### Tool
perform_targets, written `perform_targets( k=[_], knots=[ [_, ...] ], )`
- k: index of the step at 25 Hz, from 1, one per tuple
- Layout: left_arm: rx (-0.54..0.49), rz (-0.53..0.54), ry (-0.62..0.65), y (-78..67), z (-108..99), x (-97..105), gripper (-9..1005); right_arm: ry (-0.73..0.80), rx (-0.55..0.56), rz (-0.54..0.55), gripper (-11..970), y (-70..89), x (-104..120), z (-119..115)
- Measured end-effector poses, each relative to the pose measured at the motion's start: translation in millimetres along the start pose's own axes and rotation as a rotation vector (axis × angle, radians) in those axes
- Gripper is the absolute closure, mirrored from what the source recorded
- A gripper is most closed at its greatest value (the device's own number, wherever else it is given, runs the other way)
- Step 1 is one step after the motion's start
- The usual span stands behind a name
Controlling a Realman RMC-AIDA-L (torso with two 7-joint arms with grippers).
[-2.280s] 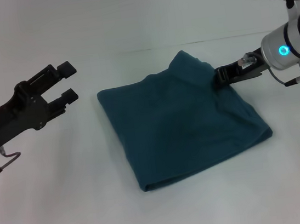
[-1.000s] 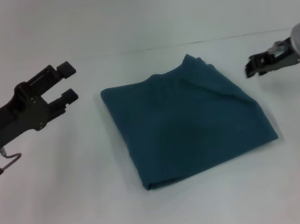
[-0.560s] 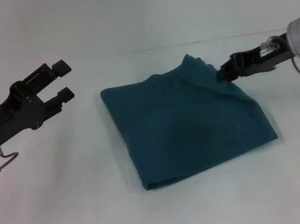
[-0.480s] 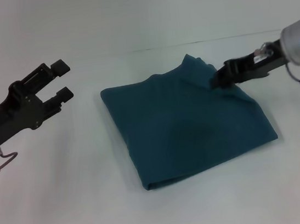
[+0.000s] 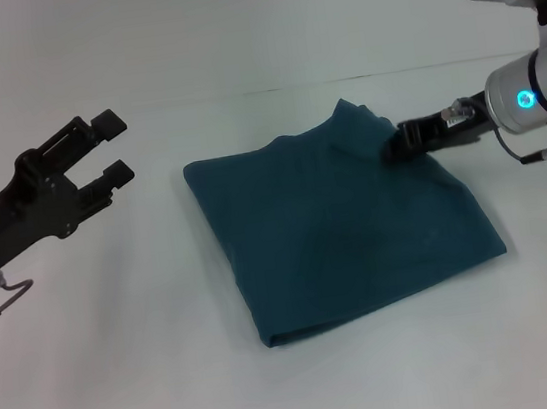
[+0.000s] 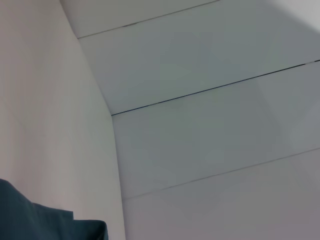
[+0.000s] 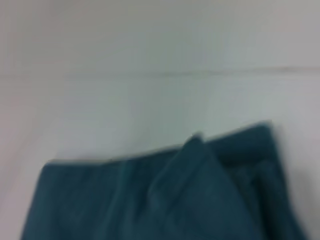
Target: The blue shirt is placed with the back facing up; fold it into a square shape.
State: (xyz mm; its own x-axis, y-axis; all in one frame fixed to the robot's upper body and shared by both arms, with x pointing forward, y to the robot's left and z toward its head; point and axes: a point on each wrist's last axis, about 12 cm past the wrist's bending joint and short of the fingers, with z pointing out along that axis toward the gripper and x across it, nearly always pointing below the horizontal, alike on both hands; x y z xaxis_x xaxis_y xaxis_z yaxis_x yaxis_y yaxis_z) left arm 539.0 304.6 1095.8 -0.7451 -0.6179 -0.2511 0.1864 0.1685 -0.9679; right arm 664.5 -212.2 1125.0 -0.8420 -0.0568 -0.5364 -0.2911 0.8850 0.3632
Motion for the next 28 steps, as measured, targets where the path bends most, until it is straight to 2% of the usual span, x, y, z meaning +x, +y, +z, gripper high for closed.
perform_targets(
  k=[5,8,11,16,19,28],
  knots=[
    [0.003,-0.004,0.000,0.2,1.2,0.6,150,-0.157,0.095,0.014,676,-12.0,-14.0,0.1],
    [0.006,-0.005,-0.005,0.1,0.6,0.2,150,-0.209,0.110,0.048,676,-16.8,-21.0,-4.6],
    [0.010,-0.005,-0.009,-0.3,0.3,-0.1,150,-0.192,0.050,0.071,677,-14.0,-24.2,-12.5],
    [0.007,-0.004,-0.013,0.3,-0.3,-0.2,150,-0.047,-0.146,0.052,677,8.2,-9.8,-13.9],
    [0.006,-0.004,-0.015,0.4,-0.4,-0.4,150,-0.022,-0.169,0.047,678,14.6,-4.0,-9.2],
    [0.010,-0.003,-0.022,-0.1,-0.3,-1.3,149,-0.035,-0.022,-0.020,674,12.9,10.8,23.7]
  ],
)
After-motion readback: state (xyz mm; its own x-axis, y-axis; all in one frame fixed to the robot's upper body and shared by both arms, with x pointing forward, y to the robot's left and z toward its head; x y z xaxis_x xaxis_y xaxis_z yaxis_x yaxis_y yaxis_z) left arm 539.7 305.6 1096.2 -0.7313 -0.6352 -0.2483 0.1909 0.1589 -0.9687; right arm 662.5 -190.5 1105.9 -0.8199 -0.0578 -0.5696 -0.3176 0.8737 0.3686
